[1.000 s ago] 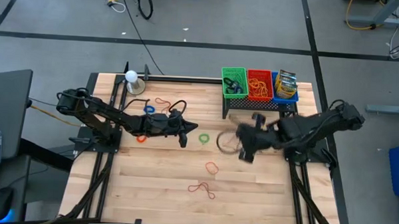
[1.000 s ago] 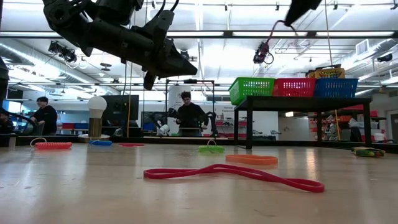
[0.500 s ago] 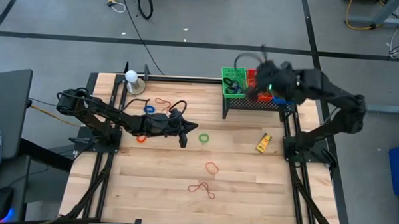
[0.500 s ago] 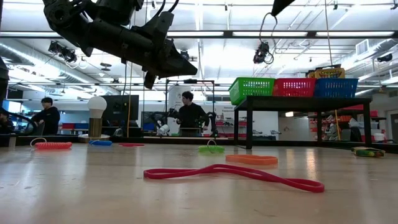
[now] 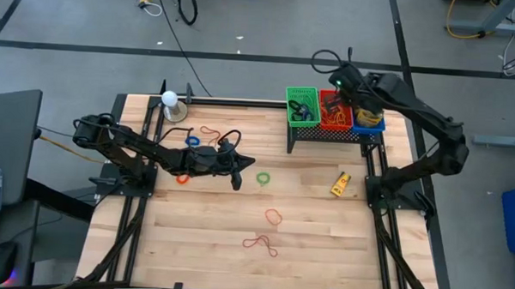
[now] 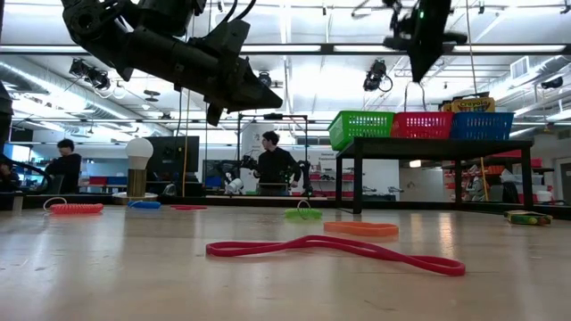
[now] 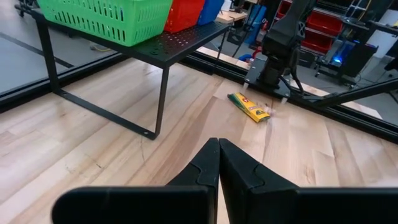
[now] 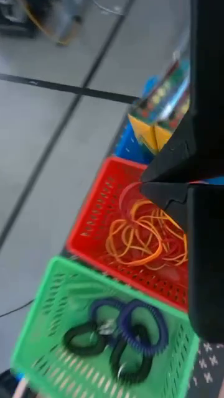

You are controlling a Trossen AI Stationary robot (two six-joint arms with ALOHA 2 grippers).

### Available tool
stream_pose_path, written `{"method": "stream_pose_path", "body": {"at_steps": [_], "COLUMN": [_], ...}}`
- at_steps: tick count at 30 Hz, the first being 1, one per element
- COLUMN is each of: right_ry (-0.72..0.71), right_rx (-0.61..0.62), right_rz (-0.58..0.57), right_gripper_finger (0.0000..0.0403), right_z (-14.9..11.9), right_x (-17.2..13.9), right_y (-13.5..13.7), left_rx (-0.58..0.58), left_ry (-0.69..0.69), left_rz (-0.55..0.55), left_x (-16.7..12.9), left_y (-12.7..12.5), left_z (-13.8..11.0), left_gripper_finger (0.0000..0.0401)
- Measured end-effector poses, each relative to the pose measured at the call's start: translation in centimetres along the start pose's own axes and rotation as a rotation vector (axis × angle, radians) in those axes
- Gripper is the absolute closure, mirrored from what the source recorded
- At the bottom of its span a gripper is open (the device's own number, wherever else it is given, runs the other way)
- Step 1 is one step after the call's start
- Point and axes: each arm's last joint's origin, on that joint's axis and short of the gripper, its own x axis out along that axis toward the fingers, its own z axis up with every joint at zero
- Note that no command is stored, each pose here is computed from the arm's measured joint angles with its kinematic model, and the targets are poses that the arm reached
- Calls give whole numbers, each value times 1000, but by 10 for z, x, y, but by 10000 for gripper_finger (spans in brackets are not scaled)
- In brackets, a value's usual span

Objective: Pick & Place Office Desk Supplies
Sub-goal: Put the red rubber band into the red bin, then put the orange spring keychain into the green bin

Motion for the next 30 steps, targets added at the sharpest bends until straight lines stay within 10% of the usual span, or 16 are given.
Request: {"method": "stream_pose_path", "body": {"at_steps": [12,30], "right_ry": [79,74], "right_rx": [57,-49], "right_rz": [55,130], "right_gripper_finger": [353,223], "right_z": [-9,3], "right_x": [47,20], "right_y": [4,-7], "left_rx": [-56,-84], "left_ry": [0,0], "left_rz": [2,2], "left_x": [0,0], "left_y": [1,1], "left_z": [0,0], "left_gripper_finger": [390,390]}}
